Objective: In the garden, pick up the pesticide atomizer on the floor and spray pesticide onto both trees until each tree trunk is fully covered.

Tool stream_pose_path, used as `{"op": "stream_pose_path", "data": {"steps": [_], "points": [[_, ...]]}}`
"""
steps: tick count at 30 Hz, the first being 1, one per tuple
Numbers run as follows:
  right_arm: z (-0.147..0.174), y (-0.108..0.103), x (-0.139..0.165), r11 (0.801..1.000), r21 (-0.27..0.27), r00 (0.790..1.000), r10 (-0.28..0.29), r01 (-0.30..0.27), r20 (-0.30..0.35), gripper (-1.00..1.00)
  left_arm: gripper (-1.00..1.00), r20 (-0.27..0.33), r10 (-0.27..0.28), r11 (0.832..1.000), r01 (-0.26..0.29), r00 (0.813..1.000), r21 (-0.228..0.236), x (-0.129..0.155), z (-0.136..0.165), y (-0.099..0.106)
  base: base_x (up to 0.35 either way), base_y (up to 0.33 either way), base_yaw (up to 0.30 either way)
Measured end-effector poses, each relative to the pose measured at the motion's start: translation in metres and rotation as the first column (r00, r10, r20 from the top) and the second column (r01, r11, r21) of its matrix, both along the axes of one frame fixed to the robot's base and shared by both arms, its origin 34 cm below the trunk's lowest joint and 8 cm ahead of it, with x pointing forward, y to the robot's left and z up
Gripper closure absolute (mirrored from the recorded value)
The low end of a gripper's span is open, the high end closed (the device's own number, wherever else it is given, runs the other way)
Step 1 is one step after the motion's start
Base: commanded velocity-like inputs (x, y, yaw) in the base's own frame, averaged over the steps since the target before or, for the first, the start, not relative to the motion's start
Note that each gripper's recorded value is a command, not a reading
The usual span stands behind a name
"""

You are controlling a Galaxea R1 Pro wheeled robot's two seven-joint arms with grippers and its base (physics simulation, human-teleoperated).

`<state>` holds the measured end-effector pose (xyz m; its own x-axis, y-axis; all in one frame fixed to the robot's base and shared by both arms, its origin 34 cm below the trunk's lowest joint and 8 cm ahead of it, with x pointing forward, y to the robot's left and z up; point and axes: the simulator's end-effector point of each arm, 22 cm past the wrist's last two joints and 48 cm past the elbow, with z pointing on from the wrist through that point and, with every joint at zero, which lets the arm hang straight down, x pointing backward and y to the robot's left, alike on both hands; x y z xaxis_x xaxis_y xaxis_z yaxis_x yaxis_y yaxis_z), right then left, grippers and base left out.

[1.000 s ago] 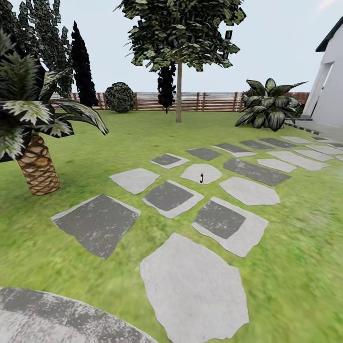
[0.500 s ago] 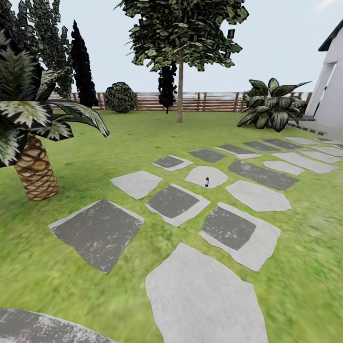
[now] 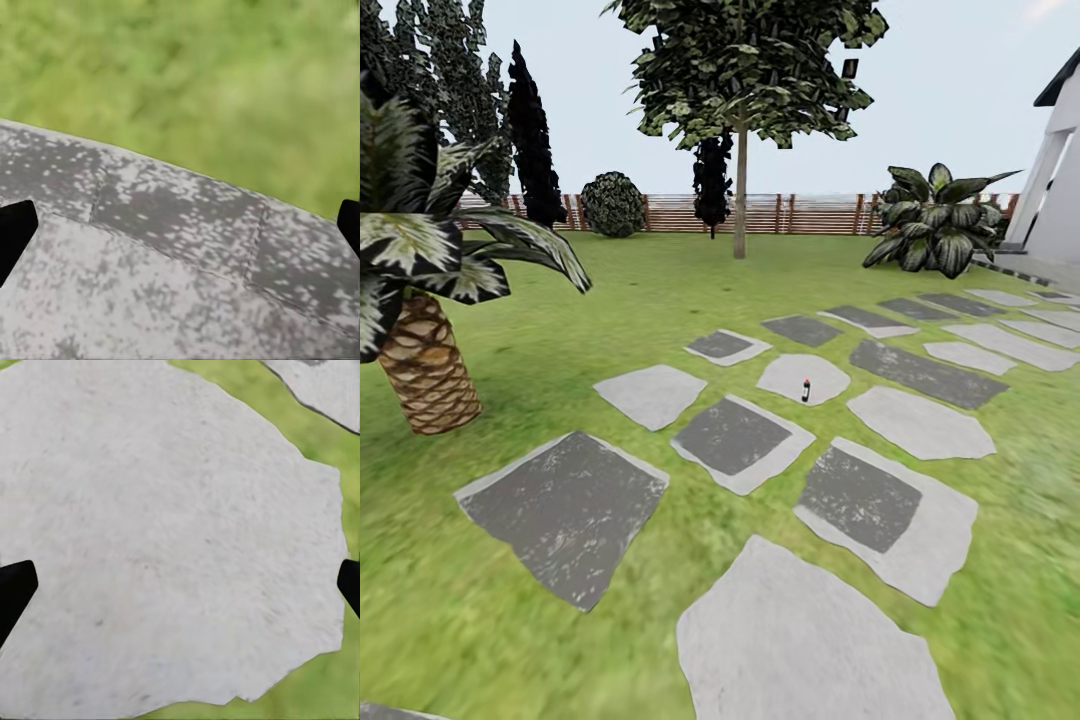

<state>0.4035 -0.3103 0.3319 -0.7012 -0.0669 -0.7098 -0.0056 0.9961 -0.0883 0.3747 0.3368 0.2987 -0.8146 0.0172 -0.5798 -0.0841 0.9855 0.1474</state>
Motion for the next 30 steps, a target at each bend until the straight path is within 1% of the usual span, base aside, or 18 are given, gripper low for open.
{"op": "stream_pose_path", "data": {"steps": [30], "points": [[0.0001,0.0019,0.0003,1.000,0.001,1.000,0.006,-0.006,0.001,-1.00,-1.00,-0.001,0.001,1.000,-0.001,1.000,0.002,-0.0006,-0.0001,0.0014,0.311,0.144,0.000]]}}
